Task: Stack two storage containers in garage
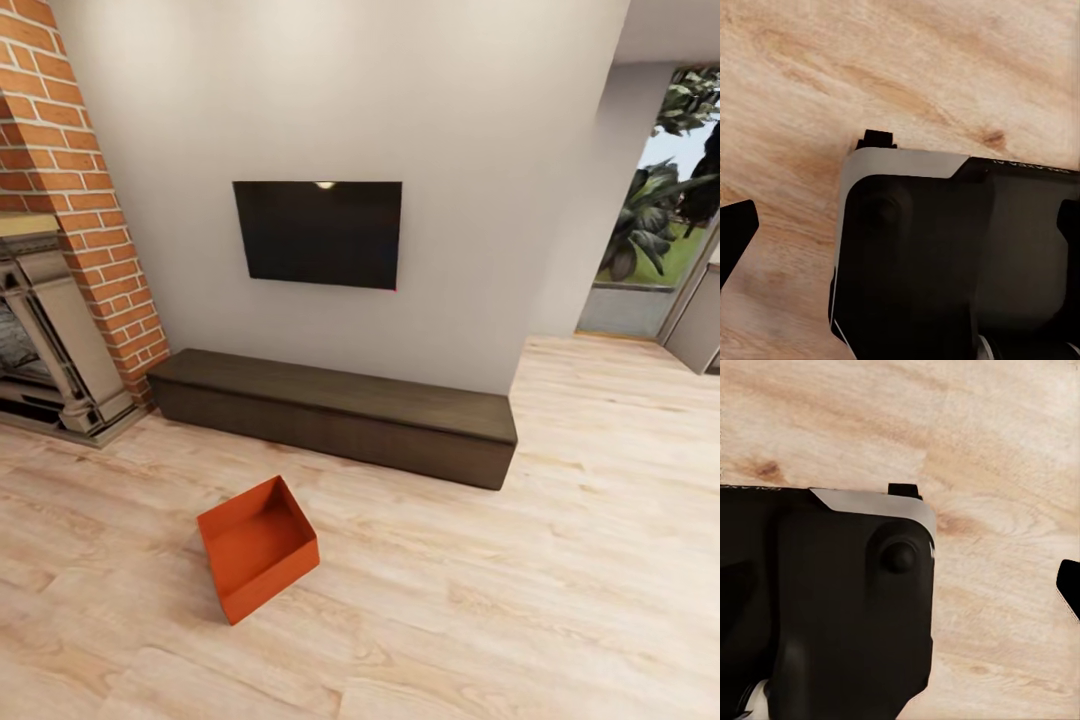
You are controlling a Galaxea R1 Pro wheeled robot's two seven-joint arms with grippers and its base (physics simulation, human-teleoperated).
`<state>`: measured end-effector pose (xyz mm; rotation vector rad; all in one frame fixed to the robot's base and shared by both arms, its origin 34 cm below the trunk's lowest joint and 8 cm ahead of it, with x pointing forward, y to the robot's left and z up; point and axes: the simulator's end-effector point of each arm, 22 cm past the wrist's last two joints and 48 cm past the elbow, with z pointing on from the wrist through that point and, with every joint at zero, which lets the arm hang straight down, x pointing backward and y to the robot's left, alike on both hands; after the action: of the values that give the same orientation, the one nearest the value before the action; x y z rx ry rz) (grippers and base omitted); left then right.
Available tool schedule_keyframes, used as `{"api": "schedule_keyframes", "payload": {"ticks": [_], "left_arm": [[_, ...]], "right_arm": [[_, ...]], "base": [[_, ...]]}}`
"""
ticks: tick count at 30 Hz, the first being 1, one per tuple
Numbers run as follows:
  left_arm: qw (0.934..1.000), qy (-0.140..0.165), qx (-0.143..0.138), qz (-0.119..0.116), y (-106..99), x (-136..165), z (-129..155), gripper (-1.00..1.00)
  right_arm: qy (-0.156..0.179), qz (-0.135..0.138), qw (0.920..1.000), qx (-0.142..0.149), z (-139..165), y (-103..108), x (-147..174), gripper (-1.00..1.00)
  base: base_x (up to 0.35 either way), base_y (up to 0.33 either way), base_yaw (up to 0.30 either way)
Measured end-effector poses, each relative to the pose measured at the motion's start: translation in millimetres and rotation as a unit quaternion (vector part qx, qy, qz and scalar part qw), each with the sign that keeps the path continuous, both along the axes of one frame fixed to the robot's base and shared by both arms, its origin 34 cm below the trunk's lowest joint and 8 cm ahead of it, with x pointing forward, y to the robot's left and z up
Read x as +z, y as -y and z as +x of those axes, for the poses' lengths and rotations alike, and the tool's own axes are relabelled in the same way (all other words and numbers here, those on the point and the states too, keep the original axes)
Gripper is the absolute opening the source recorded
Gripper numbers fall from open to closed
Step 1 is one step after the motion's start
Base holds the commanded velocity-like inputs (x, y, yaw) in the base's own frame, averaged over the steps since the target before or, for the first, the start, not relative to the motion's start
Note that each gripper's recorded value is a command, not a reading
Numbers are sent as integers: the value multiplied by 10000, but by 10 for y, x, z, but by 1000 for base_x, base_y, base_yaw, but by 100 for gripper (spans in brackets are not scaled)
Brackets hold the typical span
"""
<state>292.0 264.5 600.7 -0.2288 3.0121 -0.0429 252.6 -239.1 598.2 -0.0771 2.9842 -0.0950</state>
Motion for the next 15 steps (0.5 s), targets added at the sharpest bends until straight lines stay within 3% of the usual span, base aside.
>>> {"api": "schedule_keyframes", "payload": {"ticks": [8, 15], "left_arm": [[10000, 9, 0, 4, -4, 1, 4, 100], [9998, 205, 24, 29, -12, 13, 92, 100]], "right_arm": [[0, 3, 10000, 0, 0, -5, 0, 100], [-1, 4, 10000, -1, -2, -6, 0, 100]], "base": [[322, 0, 0], [322, 0, 0]]}}
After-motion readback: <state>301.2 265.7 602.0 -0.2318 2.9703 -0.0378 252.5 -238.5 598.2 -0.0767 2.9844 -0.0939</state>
